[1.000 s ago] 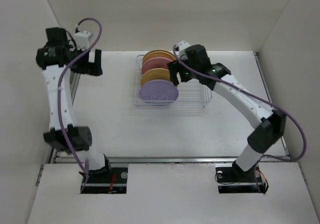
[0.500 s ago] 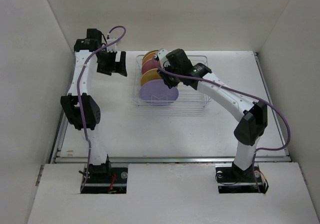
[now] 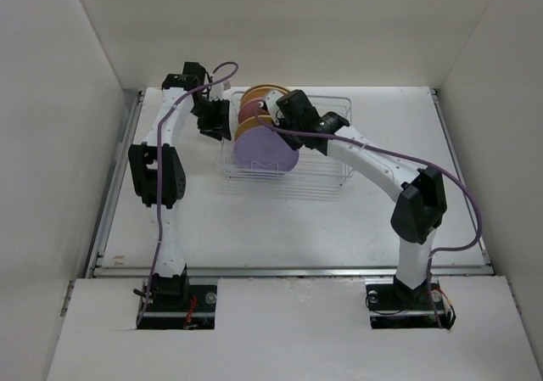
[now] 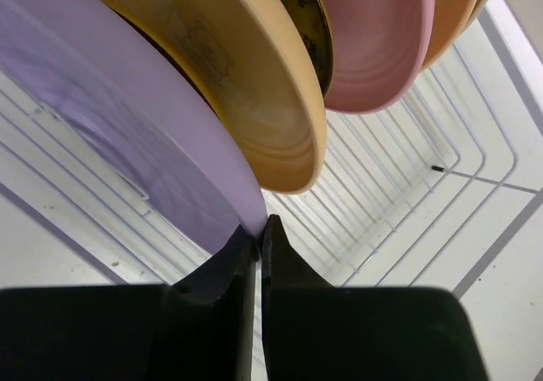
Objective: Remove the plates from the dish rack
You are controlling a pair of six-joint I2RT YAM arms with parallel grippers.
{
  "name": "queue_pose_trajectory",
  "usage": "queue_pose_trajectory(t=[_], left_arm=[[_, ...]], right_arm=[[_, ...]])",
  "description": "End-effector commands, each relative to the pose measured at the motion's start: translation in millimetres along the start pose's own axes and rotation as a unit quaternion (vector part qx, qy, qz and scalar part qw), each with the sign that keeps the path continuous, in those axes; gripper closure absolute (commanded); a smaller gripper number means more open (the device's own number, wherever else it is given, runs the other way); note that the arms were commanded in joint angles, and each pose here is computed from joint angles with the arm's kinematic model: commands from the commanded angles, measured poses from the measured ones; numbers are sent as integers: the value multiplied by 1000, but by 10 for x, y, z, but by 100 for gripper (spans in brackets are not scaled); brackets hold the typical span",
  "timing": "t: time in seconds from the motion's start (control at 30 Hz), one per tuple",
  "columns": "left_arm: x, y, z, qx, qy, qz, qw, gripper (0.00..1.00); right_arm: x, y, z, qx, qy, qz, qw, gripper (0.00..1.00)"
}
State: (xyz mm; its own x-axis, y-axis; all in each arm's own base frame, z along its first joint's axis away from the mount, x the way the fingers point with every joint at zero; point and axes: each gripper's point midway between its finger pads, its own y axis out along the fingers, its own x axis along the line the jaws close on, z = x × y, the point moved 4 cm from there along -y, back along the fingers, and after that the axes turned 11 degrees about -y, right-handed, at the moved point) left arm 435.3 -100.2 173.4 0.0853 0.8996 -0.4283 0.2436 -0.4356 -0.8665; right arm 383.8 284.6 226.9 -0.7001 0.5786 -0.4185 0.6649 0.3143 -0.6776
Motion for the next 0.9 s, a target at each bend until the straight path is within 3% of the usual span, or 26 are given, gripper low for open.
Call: queue_pose_trajectory(t=[0.0, 0.13, 0.17, 0.43, 0.73, 0.87], left_arm=[[-159, 17, 1, 1, -9, 26, 1000, 69], [-146, 188, 102, 36, -42, 26, 998, 98], [-150, 188, 102, 36, -47, 26, 998, 100], [-132, 234, 144, 25, -99, 13, 995, 100], [-180, 258, 180, 21, -109, 1, 994, 100], [-194, 232, 136, 3, -112, 1, 994, 100]], right_arm=[[-116, -112, -217, -52, 34, 52, 997, 100], [-278, -229, -255, -57, 32, 96, 993, 100], [-286, -209, -241, -57, 33, 104, 992, 100], [-579, -809, -518, -148, 78, 156, 974, 100], [-566, -1095, -272, -157, 138, 175, 962, 100], [-461, -1271, -270, -175, 184, 108, 961, 100]])
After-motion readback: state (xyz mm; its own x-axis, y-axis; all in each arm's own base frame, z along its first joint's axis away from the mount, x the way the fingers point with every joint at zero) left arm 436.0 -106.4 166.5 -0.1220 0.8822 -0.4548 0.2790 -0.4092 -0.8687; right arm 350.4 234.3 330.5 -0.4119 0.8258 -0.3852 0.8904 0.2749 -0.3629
